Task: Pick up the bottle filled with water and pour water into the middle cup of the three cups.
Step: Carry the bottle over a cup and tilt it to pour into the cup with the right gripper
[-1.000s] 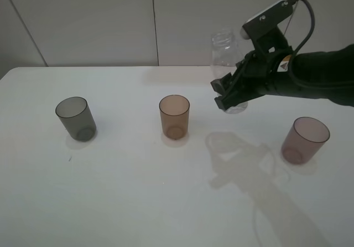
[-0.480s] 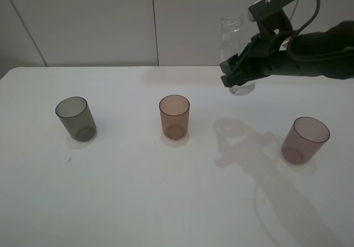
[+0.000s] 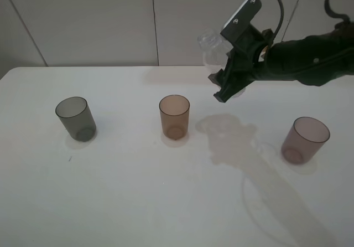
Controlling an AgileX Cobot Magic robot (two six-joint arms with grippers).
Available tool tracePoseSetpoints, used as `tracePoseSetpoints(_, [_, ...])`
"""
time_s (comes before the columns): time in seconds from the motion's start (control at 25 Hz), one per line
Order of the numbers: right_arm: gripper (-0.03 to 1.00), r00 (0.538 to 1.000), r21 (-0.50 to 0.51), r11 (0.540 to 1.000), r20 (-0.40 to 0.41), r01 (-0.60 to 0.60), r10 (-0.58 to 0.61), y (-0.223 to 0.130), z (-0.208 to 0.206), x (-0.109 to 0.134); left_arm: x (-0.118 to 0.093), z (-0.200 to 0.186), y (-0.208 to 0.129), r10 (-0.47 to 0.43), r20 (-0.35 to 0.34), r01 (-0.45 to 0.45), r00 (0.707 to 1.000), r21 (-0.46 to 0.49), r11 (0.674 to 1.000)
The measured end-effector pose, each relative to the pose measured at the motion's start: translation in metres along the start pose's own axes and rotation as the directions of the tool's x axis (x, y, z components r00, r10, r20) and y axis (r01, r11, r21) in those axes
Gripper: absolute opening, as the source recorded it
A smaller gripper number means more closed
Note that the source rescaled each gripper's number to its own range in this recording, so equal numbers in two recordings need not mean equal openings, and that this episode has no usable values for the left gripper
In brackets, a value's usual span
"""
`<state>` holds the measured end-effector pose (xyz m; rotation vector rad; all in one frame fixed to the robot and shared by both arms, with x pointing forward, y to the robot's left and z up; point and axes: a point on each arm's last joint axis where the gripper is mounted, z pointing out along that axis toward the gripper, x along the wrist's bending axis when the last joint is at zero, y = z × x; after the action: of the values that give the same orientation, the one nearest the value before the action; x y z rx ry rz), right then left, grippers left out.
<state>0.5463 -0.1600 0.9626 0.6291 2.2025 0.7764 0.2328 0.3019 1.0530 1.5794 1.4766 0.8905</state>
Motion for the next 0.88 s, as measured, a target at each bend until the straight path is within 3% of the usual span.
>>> tracePoseSetpoints(0.64, [0.03,0.949,-0.067,0.949,-0.056,0.308,-0.311,0.006,0.004,0.016,0.0,0.0,0.0,0.0,0.0,0.0,1.0,0.0,1.0])
tracePoseSetpoints(0.88, [0.03,0.924,-0.088,0.925,-0.07,0.369,-0.375,0.01,0.004,0.022,0.0,0.0,0.0,0.0,0.0,0.0,1.0,0.0,1.0])
